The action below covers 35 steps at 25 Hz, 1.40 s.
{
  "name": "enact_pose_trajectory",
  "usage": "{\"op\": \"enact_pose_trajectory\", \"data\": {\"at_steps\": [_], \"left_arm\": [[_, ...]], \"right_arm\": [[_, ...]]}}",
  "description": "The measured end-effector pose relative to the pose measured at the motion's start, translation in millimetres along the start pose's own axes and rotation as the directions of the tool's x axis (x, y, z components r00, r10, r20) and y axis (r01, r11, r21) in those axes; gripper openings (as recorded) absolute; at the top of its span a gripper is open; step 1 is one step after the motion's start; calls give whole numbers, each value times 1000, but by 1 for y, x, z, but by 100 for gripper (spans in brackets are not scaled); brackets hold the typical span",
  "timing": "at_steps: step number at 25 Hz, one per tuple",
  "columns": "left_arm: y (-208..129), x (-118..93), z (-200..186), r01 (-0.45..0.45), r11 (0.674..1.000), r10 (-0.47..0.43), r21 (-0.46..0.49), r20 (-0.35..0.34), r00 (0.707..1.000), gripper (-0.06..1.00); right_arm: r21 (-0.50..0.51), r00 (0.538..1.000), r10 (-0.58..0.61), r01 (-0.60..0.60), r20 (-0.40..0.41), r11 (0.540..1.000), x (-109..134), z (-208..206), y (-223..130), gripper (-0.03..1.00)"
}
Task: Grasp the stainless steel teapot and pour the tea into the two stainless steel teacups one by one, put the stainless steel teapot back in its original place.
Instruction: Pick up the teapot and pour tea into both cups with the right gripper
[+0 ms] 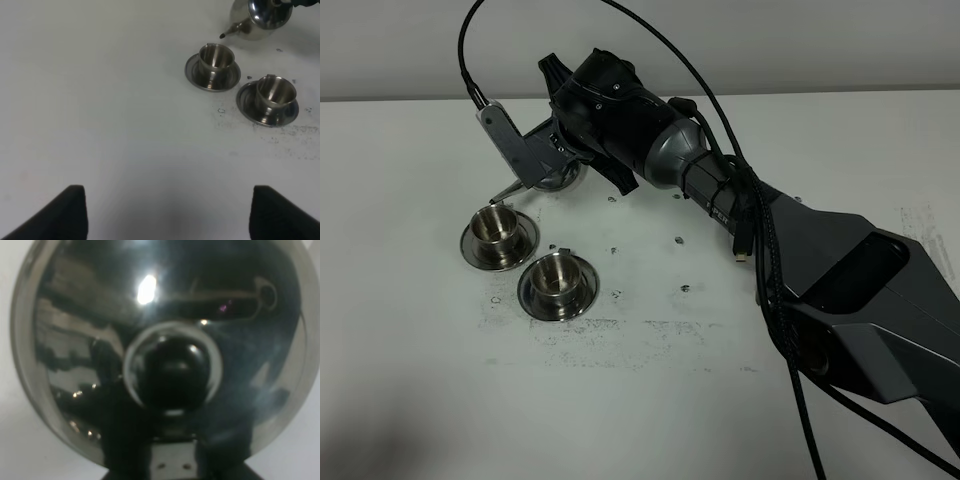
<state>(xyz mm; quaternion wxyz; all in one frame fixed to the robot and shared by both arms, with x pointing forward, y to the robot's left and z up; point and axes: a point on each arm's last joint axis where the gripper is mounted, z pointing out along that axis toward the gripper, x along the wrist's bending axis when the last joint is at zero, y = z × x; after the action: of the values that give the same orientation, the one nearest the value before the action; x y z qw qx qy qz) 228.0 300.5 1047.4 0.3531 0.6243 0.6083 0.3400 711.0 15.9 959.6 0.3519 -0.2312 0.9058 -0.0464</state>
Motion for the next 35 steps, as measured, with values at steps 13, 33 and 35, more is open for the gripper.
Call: {"op": "enact_pose_trajectory", "data": {"at_steps": [13, 33, 35], "left_arm": [[0, 0, 0, 0, 1000, 0, 0, 0, 1000, 64], [0, 0, 0, 0, 1000, 0, 0, 0, 1000, 64], [0, 0, 0, 0, 1000, 0, 0, 0, 1000, 64]], "right_arm": [[59, 998, -61, 59, 21, 996, -2, -3, 2, 17], [121, 989, -139, 132, 55, 984, -6, -5, 2, 17], [123, 988, -141, 134, 56, 983, -6, -5, 2, 17]]}}
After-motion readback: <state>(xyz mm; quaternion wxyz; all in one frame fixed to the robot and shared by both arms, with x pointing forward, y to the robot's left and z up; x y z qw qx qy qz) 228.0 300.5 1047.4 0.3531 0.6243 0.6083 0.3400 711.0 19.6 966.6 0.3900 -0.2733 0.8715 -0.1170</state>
